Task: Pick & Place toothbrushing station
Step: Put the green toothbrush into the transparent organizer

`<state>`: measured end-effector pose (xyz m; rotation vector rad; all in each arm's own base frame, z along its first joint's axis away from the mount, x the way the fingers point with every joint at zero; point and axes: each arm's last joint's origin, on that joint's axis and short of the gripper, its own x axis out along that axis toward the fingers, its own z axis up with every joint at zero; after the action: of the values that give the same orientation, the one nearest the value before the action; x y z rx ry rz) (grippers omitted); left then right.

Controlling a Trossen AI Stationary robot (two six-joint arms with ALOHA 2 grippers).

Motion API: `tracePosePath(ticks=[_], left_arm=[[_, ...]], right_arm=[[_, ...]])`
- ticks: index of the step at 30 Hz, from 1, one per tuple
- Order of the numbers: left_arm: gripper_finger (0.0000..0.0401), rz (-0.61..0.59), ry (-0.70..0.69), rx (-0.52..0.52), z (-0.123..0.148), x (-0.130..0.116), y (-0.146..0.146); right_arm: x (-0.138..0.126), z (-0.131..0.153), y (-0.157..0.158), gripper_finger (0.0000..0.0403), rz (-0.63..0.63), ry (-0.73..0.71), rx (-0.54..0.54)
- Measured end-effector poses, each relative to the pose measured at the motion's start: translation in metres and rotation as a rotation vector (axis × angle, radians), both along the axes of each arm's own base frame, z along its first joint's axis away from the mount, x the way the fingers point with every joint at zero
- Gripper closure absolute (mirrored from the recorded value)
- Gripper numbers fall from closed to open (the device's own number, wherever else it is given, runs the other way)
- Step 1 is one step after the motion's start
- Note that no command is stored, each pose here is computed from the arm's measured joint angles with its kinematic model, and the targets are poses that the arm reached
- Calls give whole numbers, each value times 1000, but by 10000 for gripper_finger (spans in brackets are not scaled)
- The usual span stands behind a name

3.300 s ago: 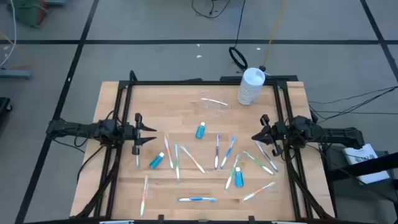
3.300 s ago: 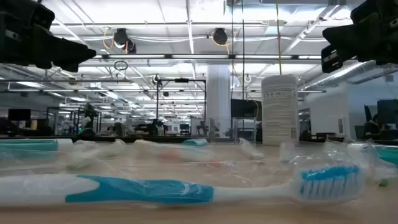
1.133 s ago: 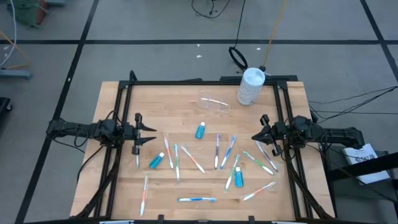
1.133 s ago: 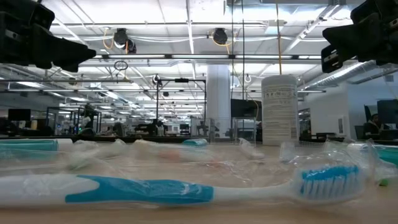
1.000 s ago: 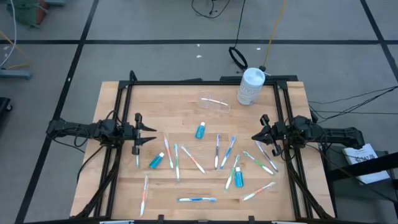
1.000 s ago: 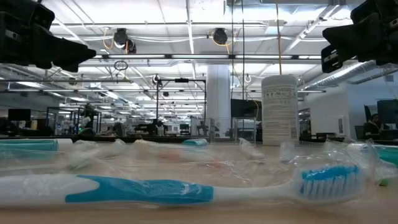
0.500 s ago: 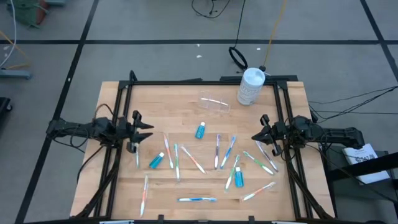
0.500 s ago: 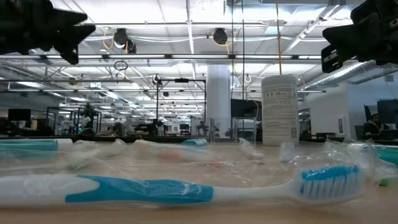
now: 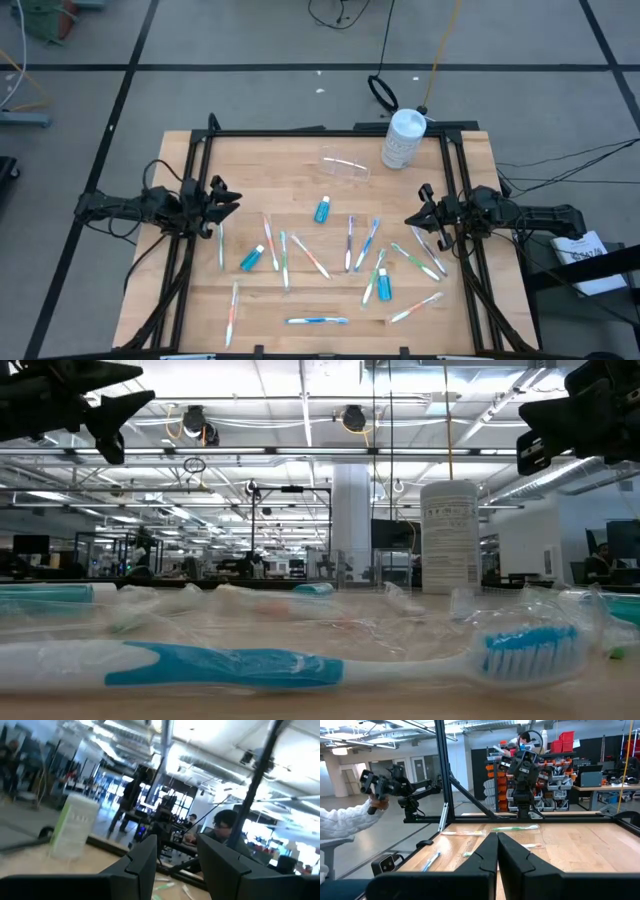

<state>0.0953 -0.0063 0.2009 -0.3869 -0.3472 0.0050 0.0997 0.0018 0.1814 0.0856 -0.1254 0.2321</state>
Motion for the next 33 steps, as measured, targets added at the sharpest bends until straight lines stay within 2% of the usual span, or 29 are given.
tracePosePath(ticks=[4,10,13,16,21,25,29,33], left_arm=[[254,67,79,-194,-9,3,3],[254,242,309,-296,-8,3,8],[254,228,342,-328,15,3,7],[254,203,439,-305,40,6,6],[254,252,728,-298,66,22,4],[254,238,1044,-375,58,41,-2],[254,235,1362,-560,31,53,-10],[254,312,1613,-793,9,57,-17]], right_arm=[[0,0,0,399,-1,-2,-1],[0,-1,0,399,-11,-12,-76],[0,-1,0,399,-13,-16,-94],[0,-1,0,399,-14,-16,-97],[0,0,0,399,-14,-17,-97],[0,0,0,399,-14,-17,-97],[0,-1,0,399,-14,-17,-97],[0,-1,0,399,-14,-17,-97]])
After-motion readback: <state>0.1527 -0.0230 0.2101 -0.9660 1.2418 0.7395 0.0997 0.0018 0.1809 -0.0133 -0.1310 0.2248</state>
